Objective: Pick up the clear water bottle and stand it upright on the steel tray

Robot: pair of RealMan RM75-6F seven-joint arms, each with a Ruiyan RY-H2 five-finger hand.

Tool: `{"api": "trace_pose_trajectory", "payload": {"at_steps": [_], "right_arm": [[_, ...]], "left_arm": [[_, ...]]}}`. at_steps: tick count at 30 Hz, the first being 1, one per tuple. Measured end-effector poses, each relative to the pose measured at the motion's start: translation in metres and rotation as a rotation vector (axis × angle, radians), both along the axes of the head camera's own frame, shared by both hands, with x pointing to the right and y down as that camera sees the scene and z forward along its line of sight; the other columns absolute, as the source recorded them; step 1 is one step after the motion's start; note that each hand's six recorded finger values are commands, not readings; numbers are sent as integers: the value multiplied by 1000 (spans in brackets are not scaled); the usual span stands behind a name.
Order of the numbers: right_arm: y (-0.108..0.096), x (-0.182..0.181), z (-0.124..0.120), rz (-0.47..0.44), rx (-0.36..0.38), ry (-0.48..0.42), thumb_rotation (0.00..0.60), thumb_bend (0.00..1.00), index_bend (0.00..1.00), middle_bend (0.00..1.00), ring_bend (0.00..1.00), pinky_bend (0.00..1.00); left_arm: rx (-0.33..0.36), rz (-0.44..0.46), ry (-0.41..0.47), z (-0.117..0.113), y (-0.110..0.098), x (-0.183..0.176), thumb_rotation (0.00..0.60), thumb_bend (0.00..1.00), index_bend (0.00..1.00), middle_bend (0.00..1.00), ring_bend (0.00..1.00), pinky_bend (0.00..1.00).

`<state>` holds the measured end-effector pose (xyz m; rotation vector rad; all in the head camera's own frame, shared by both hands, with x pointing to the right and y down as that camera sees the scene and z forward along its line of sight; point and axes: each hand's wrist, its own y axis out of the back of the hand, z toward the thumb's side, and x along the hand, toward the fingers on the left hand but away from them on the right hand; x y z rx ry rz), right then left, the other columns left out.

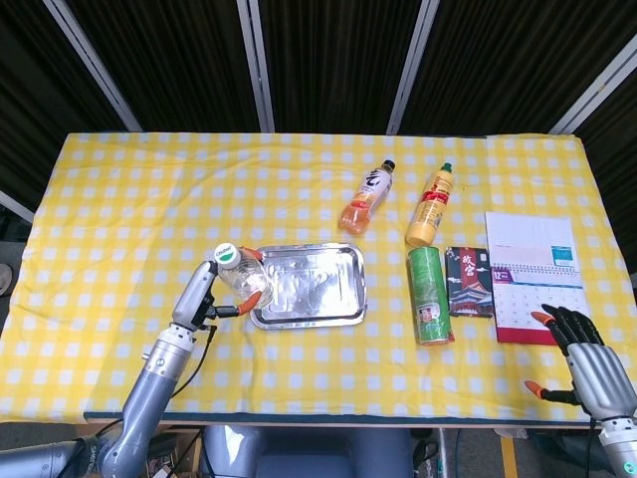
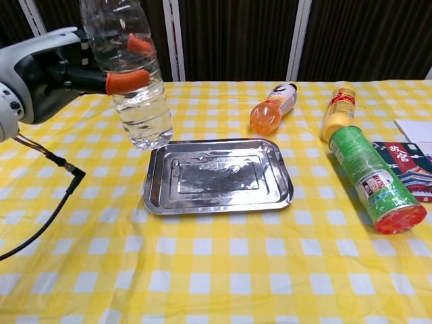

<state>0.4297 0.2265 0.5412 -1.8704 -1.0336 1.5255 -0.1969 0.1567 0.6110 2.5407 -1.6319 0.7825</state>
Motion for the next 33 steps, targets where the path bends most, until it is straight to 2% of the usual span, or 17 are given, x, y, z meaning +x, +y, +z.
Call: {"api": "trace_pose_trajectory", "payload": {"at_steps": [3,7,9,14,18,21,24,27,33], "right_arm": [[1,-3,-2,-7,3,-8,600,158,168,97,43,45],[3,-6,-2,-16,1,-7,600,158,168,97,43,45],[3,-6,-1,-16,-1,-4,600,158,168,97,43,45],[4,-7,2,-18,-11,3,600,157,168,97,43,45],[5,-8,5,-22,-20,7,600,157,168,97,43,45],[5,-9,6,-24,-22,9,600,158,168,97,43,45],[4,-8,6,-18,-19,10,600,158,168,97,43,45],[4,-5,5,-11,-18,10,600,158,169,97,43,45],[2,-2,2,-1,-8,3,600,158,169,97,43,45]], "left_arm": [[35,-55,-41,-14,-3,-23,600,585,543,496,325,387],[58,-160,-167,-24,-7,-98,600,585,539,496,325,387],[55,-197,-199,-28,-8,-128,600,585,539,496,325,387],[34,-305,-203,-30,-6,-192,600,585,539,495,325,387],[17,-333,-194,-29,-6,-222,600,585,539,496,325,386],[1,-300,-187,-24,-6,-219,600,584,540,496,325,387],[-9,-257,-177,-16,-8,-199,600,585,541,496,325,387],[-22,-204,-168,-4,-9,-169,600,585,543,496,325,386],[-58,-85,-101,21,-8,-85,600,585,548,499,328,387]]}}
